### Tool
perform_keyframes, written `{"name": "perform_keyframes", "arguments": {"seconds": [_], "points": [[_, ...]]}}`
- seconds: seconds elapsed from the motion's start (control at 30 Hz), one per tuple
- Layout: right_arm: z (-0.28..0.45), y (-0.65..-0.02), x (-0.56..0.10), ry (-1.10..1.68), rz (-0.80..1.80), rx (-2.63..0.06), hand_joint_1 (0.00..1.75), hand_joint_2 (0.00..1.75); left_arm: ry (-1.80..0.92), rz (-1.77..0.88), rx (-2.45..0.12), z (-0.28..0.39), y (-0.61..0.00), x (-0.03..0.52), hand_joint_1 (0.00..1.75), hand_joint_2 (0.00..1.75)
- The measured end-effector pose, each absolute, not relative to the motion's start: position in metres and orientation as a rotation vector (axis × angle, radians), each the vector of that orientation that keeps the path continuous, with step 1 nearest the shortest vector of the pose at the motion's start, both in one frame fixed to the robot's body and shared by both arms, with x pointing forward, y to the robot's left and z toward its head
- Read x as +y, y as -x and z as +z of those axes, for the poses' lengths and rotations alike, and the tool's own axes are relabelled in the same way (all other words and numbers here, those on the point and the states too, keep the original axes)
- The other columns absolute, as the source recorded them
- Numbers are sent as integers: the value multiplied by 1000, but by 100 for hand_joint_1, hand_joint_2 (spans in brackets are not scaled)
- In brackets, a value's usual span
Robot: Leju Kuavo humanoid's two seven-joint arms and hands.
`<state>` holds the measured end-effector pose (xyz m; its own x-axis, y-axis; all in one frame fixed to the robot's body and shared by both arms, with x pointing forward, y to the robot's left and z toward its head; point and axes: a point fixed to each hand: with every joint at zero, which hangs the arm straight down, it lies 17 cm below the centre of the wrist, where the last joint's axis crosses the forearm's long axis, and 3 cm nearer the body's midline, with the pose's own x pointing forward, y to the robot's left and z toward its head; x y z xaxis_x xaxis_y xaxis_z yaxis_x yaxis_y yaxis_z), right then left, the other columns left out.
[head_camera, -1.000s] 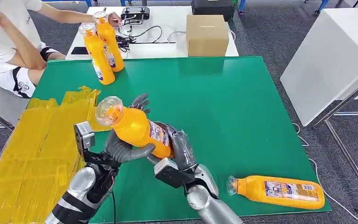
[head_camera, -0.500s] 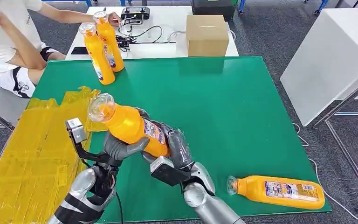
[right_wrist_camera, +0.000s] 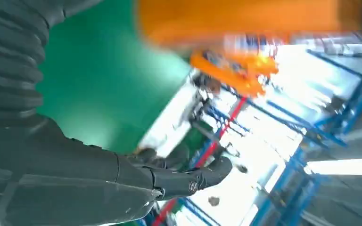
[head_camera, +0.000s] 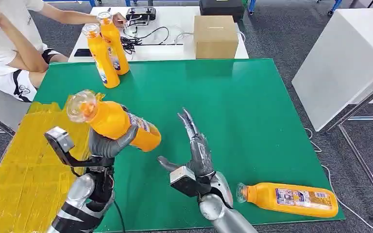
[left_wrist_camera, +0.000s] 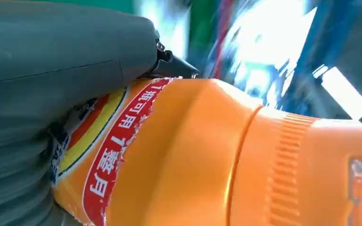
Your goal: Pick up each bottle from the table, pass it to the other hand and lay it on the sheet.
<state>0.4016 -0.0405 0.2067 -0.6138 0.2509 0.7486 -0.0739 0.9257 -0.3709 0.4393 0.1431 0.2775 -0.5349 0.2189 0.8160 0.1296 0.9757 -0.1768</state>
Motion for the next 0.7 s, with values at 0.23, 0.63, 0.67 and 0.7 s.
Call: {"name": "perform_keyframes", "arguments": {"seconds": [0.23, 0.63, 0.67, 0.7], "points": [[250, -381, -128, 169, 315, -2249, 0, 175, -1093, -744, -2152, 270, -439, 164, 175, 175], [276, -364, -213, 309, 178, -2255, 0, 175, -1383, -1364, -1399, 134, -498, 249, 175, 175], [274, -364, -213, 312, 184, -2250, 0, 175, -1355, -1382, -1340, 120, -501, 256, 175, 175], [274, -363, -215, 317, 185, -2246, 0, 175, -1333, -1398, -1290, 107, -504, 263, 175, 175]]}}
